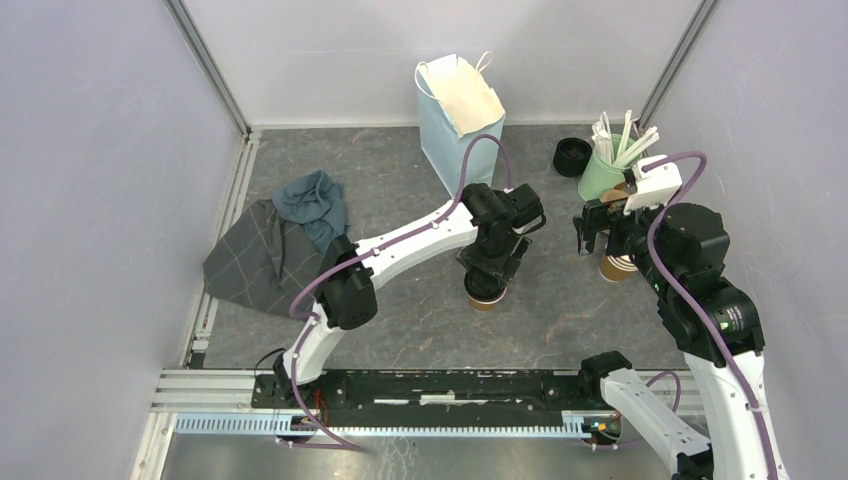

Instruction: Pack the takeout coffee

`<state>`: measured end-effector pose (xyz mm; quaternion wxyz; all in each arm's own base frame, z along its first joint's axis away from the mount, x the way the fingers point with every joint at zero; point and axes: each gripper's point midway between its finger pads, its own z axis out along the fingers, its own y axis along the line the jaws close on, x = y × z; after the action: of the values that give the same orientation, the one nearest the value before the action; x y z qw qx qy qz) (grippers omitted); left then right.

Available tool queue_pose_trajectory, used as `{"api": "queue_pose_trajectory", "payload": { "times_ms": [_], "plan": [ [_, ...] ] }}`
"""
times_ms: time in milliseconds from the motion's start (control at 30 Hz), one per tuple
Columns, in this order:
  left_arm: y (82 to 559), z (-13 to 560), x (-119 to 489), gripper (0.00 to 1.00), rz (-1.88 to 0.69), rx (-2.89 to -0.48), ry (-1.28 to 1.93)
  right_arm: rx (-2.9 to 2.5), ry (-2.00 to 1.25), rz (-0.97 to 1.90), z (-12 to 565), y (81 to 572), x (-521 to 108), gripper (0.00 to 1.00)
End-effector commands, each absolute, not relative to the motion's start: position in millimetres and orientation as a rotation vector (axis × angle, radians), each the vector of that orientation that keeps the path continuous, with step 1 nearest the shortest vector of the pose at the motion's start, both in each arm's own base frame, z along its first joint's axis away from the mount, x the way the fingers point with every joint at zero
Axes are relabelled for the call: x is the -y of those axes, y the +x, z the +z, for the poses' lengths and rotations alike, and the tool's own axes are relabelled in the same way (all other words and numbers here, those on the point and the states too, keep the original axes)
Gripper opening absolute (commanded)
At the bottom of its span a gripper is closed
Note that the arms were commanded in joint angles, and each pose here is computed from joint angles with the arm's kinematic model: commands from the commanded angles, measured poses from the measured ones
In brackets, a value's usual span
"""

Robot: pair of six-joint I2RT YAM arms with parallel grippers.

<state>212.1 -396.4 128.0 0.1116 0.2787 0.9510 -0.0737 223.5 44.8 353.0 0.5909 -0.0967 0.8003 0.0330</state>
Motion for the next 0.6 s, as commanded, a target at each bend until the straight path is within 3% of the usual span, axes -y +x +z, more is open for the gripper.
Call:
{"api": "queue_pose_trajectory", "payload": {
  "times_ms": [0,333,567],
  "plan": [
    [212.5,137.2,403.7,0.71,-0.249,-2.744,0.892,-1.816,-0.217,0.057,362.5,226.6,-42.0,0.98],
    [212.6,133.5,406.0,0.75,-0.251,-2.752,0.898,-1.815,-0.219,0.056,362.2,226.2,-41.9,0.98],
    [215.0,138.6,406.8,0.85,-0.254,-2.735,0.888,-1.818,-0.221,0.058,360.7,226.4,-42.5,0.98]
  ]
}}
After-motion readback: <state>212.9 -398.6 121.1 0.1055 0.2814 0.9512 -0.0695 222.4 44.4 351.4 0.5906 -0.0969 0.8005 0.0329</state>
